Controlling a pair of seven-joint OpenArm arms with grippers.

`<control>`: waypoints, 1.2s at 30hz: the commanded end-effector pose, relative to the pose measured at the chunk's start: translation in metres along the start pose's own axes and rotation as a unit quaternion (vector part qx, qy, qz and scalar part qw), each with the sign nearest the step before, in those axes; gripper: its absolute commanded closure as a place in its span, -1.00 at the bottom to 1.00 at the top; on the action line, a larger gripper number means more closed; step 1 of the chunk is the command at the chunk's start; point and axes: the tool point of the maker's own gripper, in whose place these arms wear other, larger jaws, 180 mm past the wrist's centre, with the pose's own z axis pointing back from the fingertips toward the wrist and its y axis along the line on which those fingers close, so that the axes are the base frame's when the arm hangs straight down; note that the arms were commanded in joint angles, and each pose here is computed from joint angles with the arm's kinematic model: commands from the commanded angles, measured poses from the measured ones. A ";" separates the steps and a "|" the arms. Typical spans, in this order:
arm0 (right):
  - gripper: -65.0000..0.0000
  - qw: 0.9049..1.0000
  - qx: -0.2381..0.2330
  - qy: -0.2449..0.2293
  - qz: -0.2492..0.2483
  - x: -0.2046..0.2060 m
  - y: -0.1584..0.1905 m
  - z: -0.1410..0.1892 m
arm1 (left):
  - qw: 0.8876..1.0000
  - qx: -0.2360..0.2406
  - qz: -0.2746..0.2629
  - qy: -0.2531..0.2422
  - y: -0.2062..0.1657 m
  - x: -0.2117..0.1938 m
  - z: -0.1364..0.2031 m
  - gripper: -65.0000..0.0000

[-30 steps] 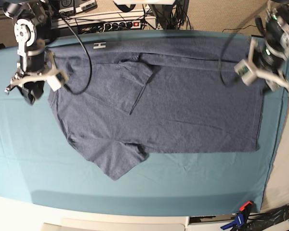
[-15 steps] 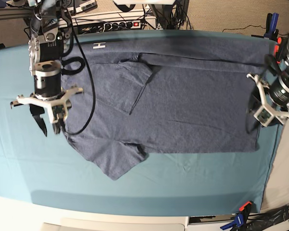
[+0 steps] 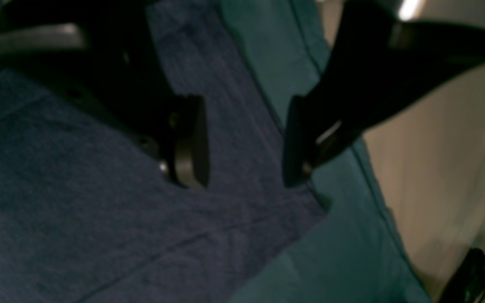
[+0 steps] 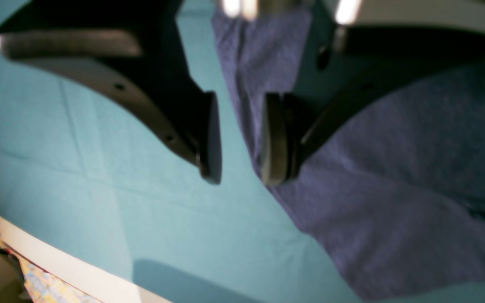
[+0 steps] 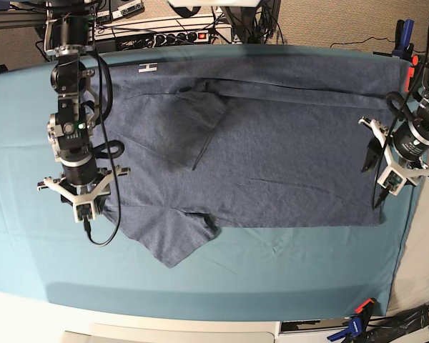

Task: Fold the T-shirt properly
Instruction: 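Release the shoulders and move both grippers along the shirt's sides toward the hem, then lower both grippers to the hem corners of the shirt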

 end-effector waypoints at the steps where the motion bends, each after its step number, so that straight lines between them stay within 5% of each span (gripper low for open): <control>1: 0.46 0.999 -0.014 -0.037 0.000 0.023 -0.013 0.000 | 1.000 0.014 -0.012 -0.015 0.011 0.011 0.004 0.06; 14: 0.46 0.999 -0.014 -0.046 -0.011 0.029 -0.014 0.000 | 0.999 0.017 0.003 -0.035 0.009 0.022 0.000 0.06; 19: 0.46 0.998 -0.034 -0.041 -0.024 0.027 -0.032 -0.006 | 0.996 0.024 0.046 -0.072 0.009 0.040 -0.013 0.06; 24: 0.46 0.998 -0.039 0.011 -0.045 0.003 -0.051 -0.041 | 0.990 0.025 0.112 -0.085 0.012 0.043 -0.037 0.06; 30: 0.46 0.992 0.041 0.052 -0.112 -0.001 -0.035 -0.088 | 0.974 -0.009 0.209 -0.090 0.013 0.046 -0.074 0.06; 36: 0.46 0.967 0.132 0.047 -0.214 0.035 -0.006 -0.119 | 0.955 -0.048 0.279 -0.092 0.017 0.056 -0.100 0.06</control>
